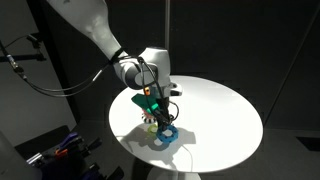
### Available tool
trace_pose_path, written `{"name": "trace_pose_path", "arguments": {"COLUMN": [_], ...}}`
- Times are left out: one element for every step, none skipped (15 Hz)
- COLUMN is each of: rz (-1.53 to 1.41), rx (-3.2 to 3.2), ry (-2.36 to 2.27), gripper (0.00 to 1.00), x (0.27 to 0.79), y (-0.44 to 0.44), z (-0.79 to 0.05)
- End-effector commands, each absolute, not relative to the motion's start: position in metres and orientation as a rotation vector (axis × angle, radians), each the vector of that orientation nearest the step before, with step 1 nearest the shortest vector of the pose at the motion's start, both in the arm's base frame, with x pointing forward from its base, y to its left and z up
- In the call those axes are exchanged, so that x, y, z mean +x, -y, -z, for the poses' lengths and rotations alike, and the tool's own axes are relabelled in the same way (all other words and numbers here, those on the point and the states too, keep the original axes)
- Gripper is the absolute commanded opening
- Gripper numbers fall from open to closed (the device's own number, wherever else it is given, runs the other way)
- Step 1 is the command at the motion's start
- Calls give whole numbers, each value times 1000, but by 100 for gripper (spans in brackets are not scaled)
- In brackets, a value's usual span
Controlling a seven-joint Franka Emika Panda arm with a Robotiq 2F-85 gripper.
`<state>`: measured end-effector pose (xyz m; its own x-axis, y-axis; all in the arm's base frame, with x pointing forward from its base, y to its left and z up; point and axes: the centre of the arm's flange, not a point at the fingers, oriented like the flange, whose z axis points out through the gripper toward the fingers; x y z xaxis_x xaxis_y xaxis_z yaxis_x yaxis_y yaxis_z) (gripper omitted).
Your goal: Put the blue ring around the orange rod
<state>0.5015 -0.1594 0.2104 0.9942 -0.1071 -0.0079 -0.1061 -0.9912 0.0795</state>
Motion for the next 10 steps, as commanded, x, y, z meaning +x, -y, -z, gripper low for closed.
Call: {"name": "trace_pose_path", "arguments": {"rz": [9,7,3,-2,-9,-17,-23,-29,-40,-47], "rx": [3055,3055,3054,3053,3052,3053,3057,3060,3064,3066], "ry": [175,172,167,160,153,144,133,121,109,101], "gripper": [10,10,10,10,10,10,10,10,10,10], "x": [508,511,513,517,520,523,527,530,535,539], "y": [156,153,150,146,142,138,133,129,124,120], "z": [-257,-267,-277,-287,-298,-308,-319,-328,-339,-347]}}
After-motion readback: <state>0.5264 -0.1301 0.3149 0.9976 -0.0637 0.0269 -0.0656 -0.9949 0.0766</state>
